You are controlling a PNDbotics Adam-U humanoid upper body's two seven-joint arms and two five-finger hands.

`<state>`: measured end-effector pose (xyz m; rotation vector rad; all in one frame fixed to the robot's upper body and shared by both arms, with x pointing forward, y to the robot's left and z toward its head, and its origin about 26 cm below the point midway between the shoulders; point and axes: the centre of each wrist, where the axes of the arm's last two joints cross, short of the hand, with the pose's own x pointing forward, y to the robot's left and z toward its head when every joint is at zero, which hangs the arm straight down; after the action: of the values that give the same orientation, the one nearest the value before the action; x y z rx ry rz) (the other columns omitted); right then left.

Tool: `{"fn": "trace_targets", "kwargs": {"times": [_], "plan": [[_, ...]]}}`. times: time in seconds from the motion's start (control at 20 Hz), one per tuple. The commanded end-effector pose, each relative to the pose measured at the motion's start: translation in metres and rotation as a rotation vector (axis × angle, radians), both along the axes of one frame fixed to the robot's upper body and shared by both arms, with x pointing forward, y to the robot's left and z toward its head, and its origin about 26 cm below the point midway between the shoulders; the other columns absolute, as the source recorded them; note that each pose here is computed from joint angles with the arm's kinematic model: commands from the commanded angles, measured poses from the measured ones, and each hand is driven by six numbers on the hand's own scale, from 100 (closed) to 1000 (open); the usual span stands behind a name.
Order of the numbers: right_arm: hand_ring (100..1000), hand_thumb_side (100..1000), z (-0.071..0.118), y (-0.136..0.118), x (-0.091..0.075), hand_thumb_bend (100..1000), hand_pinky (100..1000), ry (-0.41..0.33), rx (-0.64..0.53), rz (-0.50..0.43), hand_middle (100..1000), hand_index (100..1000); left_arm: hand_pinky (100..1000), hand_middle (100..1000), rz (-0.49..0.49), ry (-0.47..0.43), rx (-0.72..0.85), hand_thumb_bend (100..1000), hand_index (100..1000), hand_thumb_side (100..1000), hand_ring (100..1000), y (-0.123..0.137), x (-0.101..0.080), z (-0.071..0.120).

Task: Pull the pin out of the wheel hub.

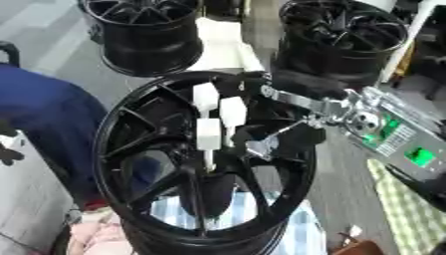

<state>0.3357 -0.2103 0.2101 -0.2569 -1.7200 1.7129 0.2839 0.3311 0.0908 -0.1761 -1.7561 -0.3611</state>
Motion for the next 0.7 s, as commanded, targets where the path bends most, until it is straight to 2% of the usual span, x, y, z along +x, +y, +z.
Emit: {"fn": "trace_targets", "kwargs": {"times": [0.05, 0.35, 0.7], "plan": [[936, 470, 0.010, 0.008, 0.017, 211, 898, 0.015, -0.023, -0.040, 951, 1000, 594, 617, -0.011, -0.037, 0.005, 100, 730, 736, 406, 0.000, 0.002, 0.011], [940, 473, 0.004, 0.009, 0.046, 211, 903, 0.086, -0.092, -0.096, 943, 1000, 593, 614, -0.022, -0.037, -0.005, 100, 730, 736, 410, -0.003, 0.003, 0.011], [945, 466, -0.012, -0.016, 0.076, 206, 911, 0.129, -0.218, -0.139, 940, 1000, 593, 612, -0.027, -0.035, -0.007, 100, 730, 736, 404, -0.004, 0.003, 0.011]]}}
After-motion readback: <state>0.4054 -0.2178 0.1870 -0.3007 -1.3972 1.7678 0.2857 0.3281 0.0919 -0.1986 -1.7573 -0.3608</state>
